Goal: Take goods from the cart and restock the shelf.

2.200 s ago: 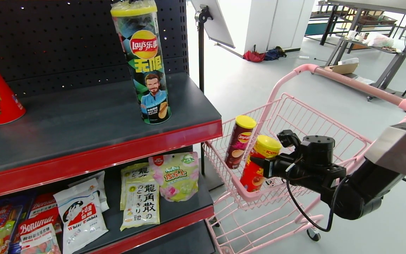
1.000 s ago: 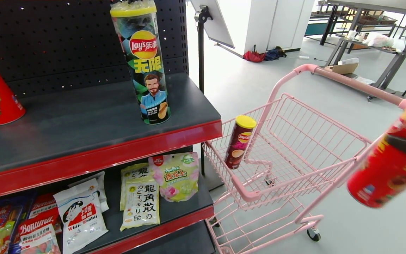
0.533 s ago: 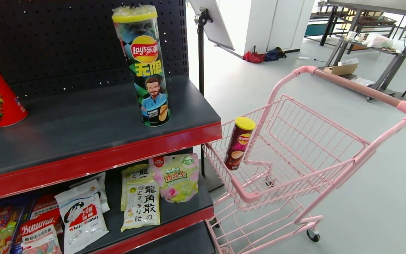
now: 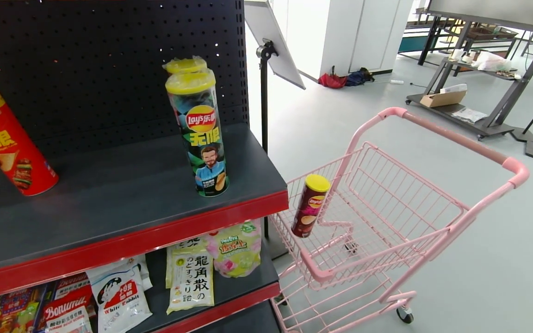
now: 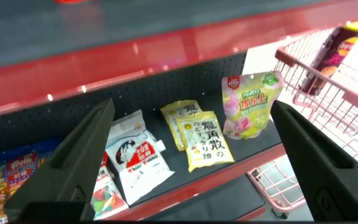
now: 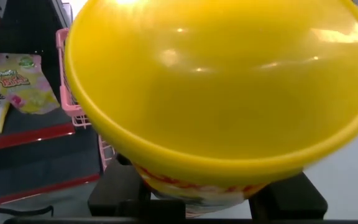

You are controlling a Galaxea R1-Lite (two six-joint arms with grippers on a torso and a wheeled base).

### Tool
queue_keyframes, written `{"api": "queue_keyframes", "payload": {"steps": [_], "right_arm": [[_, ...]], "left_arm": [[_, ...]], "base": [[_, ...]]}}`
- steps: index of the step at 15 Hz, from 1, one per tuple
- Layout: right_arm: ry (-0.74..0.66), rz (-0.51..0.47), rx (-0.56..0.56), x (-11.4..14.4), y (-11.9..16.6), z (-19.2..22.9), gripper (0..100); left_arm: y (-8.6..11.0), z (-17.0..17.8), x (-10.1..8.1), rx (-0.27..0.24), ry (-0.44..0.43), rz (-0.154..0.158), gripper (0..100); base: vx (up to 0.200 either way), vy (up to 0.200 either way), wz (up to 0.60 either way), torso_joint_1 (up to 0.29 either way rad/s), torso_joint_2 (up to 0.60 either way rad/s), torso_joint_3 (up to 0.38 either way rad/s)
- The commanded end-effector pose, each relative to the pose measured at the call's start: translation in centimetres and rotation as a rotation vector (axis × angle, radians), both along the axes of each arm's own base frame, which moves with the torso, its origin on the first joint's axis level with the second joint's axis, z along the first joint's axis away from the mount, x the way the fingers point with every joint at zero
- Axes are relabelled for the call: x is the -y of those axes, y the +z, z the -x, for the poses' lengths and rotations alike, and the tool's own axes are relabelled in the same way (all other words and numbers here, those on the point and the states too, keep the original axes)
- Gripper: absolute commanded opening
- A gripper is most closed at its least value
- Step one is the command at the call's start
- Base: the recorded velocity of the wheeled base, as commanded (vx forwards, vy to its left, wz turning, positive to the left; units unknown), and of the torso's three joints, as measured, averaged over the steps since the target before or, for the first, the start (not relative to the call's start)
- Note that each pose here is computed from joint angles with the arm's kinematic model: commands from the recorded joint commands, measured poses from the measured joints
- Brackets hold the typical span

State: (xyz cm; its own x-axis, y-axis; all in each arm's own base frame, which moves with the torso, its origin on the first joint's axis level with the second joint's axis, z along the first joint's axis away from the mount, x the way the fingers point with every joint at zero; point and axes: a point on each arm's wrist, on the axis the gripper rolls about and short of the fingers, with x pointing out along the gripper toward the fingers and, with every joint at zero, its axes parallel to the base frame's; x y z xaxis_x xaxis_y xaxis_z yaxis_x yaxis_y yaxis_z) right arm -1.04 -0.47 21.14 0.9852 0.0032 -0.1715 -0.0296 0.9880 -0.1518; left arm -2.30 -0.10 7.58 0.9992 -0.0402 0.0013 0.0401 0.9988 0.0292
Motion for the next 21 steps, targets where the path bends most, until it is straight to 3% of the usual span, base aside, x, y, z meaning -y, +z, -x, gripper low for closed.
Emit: {"api": "queue_keyframes", "payload": {"steps": [1, 10, 19, 21], "right_arm": [[0.002, 0.003, -0.019, -0.1, 0.0, -0.4, 0], [0.000, 0.049, -0.049, -0.1, -0.3, -1.0, 0], [0.000, 0.044, -0.057, -0.1, -0.8, -0.9, 0], [-0.001, 0.042, -0.036, 0.0, -1.5, -0.1, 0]], "left_arm": [[0.0, 0.0, 0.0, -0.001, 0.000, 0.000, 100], [0.0, 0.0, 0.0, -0.001, 0.000, 0.000, 100], [0.0, 0.0, 0.0, -0.003, 0.000, 0.000, 100], [0.0, 0.0, 0.0, -0.001, 0.000, 0.000, 100]], "base": [[0.000, 0.000, 0.00, 0.242, -0.61, -0.383], [0.000, 0.000, 0.00, 0.157, -0.38, -0.229], [0.000, 0.000, 0.60, 0.009, -0.01, -0.003], [0.000, 0.000, 0.00, 0.000, 0.00, 0.000]]}}
